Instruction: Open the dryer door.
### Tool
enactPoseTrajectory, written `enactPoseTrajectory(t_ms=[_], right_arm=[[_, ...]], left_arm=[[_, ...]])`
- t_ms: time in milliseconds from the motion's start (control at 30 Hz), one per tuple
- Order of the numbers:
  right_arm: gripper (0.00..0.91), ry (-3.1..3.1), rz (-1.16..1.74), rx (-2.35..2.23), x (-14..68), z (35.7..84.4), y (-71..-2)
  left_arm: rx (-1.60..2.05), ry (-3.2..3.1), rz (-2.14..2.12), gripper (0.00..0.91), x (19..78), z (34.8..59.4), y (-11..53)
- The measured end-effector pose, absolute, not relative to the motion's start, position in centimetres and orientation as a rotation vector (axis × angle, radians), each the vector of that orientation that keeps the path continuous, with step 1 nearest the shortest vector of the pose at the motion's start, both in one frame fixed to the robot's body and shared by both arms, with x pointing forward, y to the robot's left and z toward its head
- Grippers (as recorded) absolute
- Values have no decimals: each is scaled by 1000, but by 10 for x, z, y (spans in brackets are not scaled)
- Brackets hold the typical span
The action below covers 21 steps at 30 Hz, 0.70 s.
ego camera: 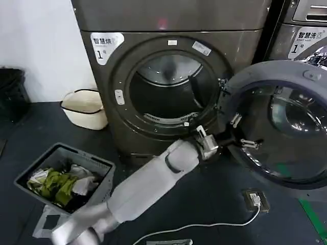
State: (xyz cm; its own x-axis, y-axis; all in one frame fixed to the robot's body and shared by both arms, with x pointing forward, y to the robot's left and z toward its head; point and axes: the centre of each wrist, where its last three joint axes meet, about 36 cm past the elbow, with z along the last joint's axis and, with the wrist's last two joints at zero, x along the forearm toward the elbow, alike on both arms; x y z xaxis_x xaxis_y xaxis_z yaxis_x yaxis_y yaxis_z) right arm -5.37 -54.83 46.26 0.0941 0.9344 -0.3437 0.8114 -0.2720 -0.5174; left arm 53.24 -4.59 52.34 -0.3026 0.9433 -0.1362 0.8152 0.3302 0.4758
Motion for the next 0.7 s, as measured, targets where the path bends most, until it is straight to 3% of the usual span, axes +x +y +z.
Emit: enactPoseTrajectory(t_ms=[400,700], right_arm=[[907,-1747,855,-2189,-46,460,-547],[907,-1829,797,-2154,-38,455,-546]], left_arm=[[1531,2271,498,907,490,520,34],[1489,2372,488,907,447,533,121]])
